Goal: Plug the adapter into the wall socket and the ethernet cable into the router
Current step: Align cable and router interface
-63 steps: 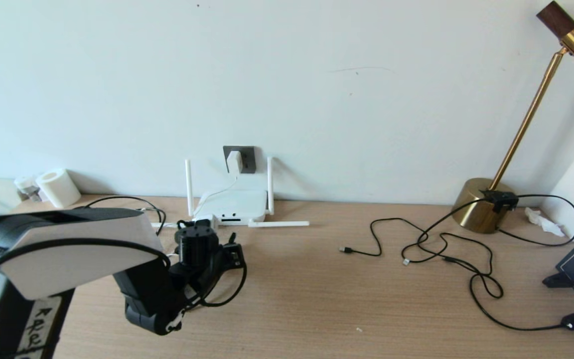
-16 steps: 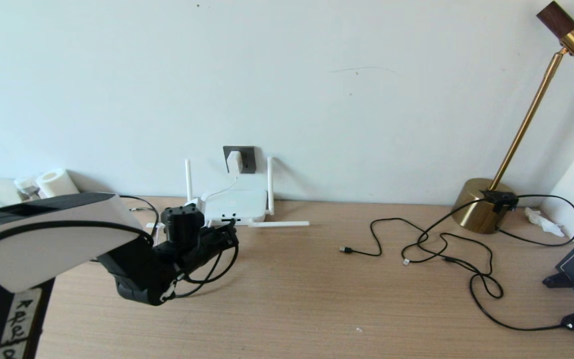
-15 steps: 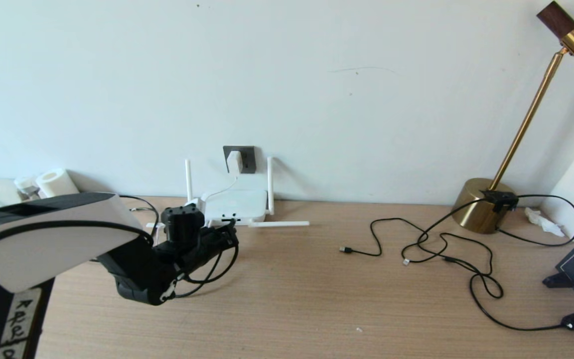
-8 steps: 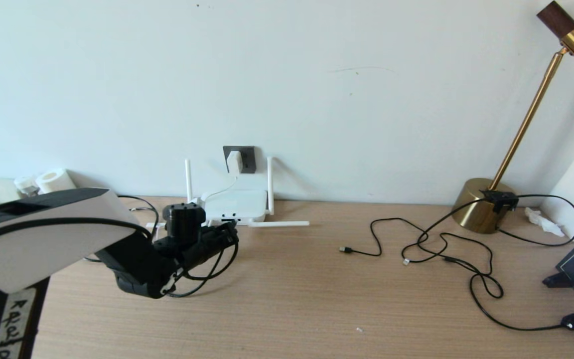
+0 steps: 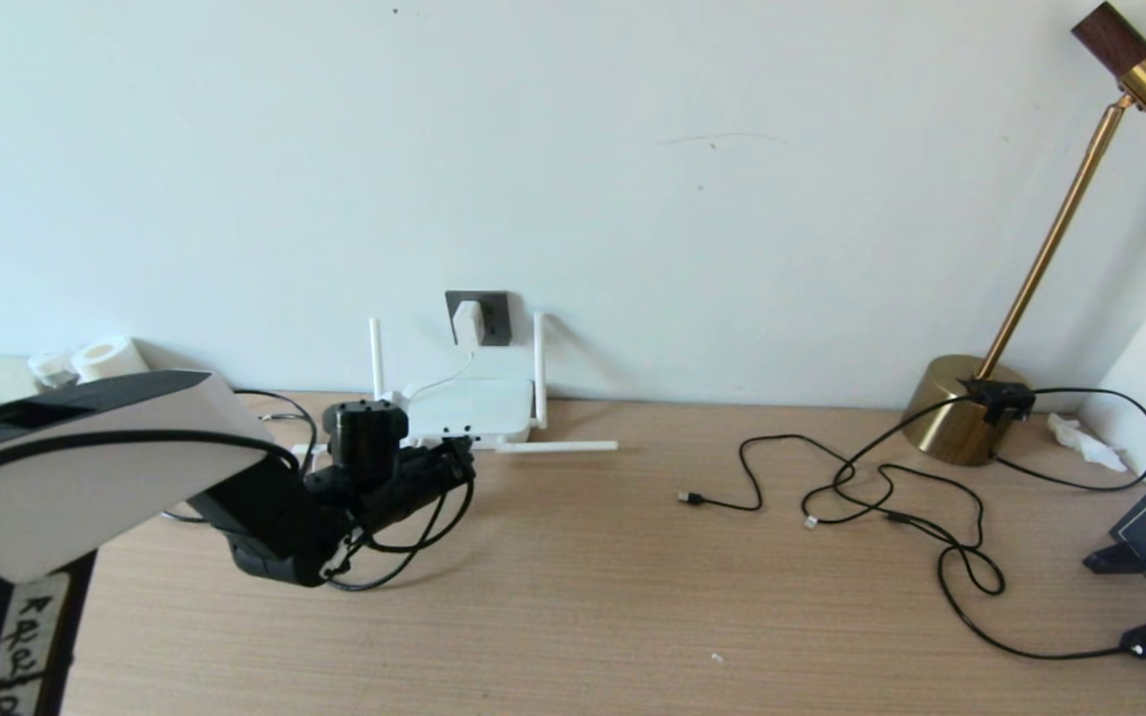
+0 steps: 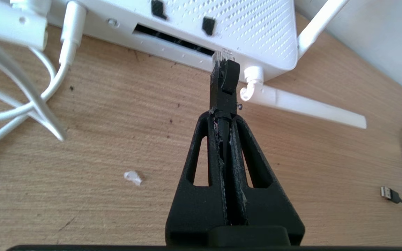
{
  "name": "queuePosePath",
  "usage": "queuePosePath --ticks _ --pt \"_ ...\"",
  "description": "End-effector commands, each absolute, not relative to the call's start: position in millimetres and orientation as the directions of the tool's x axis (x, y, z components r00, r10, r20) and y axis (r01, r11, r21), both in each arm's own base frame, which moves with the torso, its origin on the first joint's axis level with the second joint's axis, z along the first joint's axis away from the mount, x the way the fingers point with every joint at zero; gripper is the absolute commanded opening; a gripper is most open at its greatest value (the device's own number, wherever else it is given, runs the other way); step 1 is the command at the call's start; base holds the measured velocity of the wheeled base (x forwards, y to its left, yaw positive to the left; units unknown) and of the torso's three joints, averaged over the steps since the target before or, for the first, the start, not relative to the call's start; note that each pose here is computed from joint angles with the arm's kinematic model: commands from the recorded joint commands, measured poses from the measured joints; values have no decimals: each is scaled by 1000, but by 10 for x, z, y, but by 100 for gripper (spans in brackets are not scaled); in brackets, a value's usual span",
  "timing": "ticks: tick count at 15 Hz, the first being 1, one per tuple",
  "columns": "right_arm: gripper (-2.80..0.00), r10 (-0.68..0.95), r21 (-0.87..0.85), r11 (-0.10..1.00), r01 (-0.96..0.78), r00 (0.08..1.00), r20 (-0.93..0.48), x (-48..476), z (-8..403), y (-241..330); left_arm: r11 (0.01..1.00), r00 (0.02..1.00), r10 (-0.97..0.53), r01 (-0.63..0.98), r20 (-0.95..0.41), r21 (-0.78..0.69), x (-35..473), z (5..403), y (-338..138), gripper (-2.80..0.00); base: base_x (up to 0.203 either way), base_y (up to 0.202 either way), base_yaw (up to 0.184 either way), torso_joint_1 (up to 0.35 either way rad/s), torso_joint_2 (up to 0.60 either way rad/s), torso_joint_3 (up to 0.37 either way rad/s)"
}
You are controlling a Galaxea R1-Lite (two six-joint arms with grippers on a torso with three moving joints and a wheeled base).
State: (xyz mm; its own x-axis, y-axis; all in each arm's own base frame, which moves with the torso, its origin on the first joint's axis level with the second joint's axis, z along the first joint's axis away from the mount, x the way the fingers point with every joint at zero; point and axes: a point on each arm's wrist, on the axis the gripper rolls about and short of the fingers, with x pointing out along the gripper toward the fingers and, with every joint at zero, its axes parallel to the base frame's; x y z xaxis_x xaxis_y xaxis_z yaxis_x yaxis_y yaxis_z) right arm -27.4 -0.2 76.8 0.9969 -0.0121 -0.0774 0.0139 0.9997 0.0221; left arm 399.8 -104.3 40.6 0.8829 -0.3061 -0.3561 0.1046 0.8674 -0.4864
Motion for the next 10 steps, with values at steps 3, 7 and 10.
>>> queuePosePath --ticks 3,7,10 --pt "0 -12 22 1000 14 997 -80 -273 768 -2 865 888 -302 103 -346 -491 4046 425 -1022 -280 0 0 0 0 0 0" --pt "0 -12 22 1000 14 997 -80 -273 768 -2 865 883 -304 99 -357 -491 4069 411 -1019 -280 0 0 0 0 0 0" --pt "0 -12 22 1000 14 997 -80 -273 768 -2 865 884 -304 101 -354 -492 4117 425 -1031 -280 0 0 0 0 0 0"
